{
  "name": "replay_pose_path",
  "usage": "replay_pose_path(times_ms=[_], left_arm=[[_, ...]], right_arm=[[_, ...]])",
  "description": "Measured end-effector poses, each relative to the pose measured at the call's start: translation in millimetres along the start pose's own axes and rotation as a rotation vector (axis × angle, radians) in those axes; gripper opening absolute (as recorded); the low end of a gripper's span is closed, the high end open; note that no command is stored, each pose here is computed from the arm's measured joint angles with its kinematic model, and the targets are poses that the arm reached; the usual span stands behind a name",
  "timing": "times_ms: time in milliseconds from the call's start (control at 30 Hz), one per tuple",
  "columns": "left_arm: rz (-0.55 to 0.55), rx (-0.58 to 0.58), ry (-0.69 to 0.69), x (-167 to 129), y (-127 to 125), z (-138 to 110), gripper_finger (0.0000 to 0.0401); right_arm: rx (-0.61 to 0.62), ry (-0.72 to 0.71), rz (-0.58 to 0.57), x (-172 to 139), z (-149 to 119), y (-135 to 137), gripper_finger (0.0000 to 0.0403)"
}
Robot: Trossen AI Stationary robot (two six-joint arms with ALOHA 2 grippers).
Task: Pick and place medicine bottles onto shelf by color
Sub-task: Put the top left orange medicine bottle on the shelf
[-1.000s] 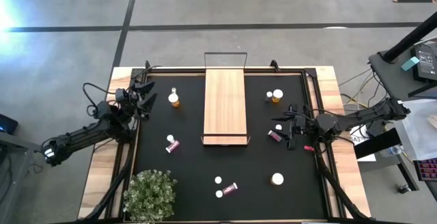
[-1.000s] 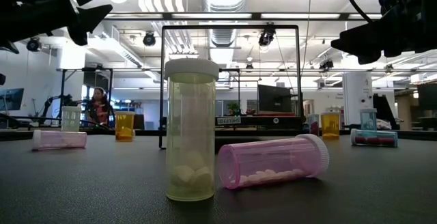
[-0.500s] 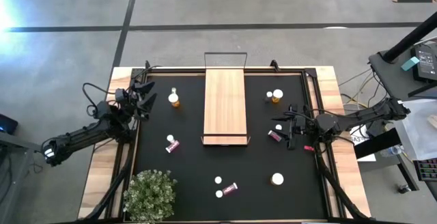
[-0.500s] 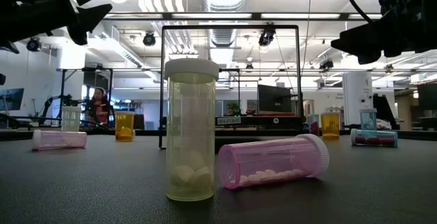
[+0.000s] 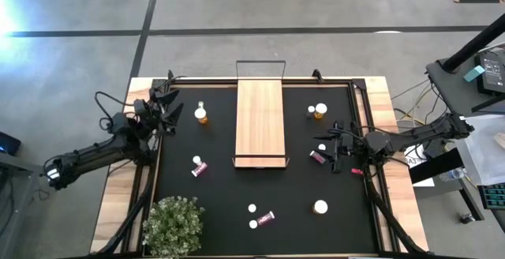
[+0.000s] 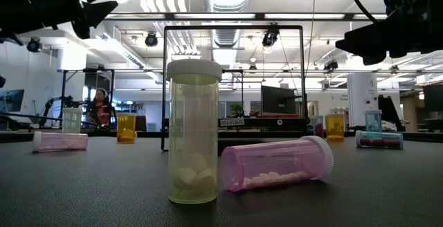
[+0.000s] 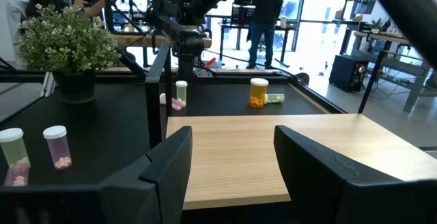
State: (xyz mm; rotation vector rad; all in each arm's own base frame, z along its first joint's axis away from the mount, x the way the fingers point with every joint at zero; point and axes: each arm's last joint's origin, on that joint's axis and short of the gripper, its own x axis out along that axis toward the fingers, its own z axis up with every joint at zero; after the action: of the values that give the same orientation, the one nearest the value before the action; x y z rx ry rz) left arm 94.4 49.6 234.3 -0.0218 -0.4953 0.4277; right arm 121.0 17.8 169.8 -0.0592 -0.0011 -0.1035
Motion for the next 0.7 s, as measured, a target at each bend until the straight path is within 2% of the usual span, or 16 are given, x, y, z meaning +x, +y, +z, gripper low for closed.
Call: replay_pose_path(times_ms=[367,567,700], left_arm=[[0.218,0.018,0.221,39,6,-1,0.026],[0.37,0.052,0.423,67,10,-3,0.026],[0.476,0.034,0.599,84,14,-12,0.026]], right_arm=[[0.0,0.0,0.0,0,0,0,0.0199],[0.0,0.0,0.0,0,0,0,0.0199],[0.0,0.0,0.0,0,0,0,0.0199]])
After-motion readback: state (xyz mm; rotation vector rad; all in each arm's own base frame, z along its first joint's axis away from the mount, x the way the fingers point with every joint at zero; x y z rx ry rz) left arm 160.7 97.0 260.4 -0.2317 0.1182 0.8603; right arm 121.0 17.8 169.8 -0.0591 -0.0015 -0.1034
